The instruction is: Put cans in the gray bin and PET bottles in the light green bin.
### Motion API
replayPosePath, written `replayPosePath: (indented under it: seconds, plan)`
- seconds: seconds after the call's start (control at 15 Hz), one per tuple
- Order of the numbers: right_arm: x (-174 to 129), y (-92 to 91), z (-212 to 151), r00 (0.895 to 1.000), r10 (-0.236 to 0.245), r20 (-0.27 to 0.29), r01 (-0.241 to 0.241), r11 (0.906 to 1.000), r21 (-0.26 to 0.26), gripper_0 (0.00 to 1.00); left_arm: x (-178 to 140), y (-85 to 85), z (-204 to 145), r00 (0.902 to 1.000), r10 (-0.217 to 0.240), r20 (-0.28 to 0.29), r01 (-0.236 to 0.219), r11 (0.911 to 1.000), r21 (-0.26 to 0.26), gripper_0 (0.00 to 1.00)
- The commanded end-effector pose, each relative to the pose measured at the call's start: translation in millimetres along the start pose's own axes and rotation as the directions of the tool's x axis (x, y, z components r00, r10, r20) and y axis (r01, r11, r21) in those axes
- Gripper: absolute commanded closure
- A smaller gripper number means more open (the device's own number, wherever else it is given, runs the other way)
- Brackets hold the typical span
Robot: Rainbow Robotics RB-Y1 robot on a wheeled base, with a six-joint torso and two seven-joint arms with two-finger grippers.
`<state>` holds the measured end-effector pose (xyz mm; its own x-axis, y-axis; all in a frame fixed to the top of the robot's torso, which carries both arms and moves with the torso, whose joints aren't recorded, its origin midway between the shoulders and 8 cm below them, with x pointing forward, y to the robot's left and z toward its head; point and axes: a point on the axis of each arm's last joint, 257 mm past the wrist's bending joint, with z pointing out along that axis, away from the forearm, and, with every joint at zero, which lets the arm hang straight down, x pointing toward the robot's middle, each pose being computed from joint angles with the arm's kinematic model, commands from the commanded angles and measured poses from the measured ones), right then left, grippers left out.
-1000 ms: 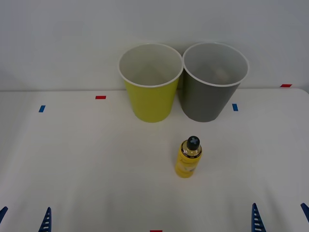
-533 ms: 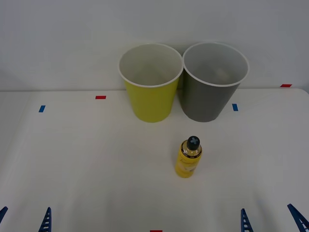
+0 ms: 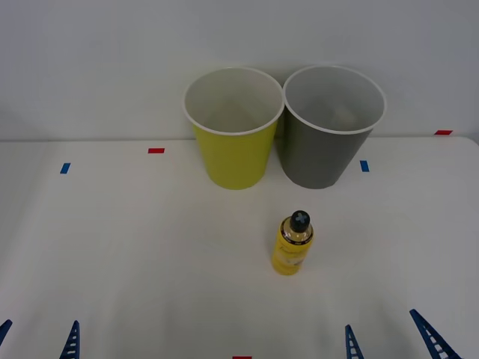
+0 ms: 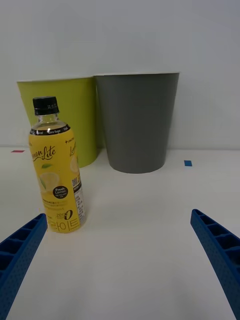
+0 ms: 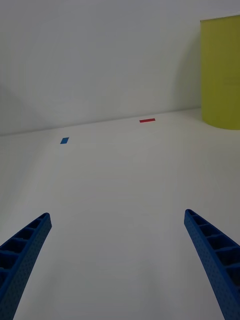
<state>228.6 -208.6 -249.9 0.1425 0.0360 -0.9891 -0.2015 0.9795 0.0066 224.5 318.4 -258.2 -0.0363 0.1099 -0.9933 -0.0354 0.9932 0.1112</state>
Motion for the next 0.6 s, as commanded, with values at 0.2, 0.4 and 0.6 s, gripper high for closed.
replayPosePath:
  seconds: [0.2, 0.4, 0.6]
  plan:
    - [23.1, 37.1, 43.0, 0.999, -0.024, -0.036, 0.019, 0.9911, -0.131, 0.0, 0.0, 0.0, 0.0, 1.0, 0.0, 0.0, 0.0, 1.0, 0.0, 0.09]
    - [28.6, 55.5, 64.3, 0.998, -0.039, -0.046, 0.03, 0.9804, -0.195, 0.0, 0.0, 0.0, 0.0, 1.0, 0.0, 0.0, 0.0, 1.0, 0.0, 0.09]
    - [28.9, 68.2, 80.6, 0.999, -0.031, -0.026, 0.024, 0.9722, -0.233, 0.0, 0.0, 0.0, 0.0, 1.0, 0.0, 0.0, 0.0, 1.0, 0.0, 0.09]
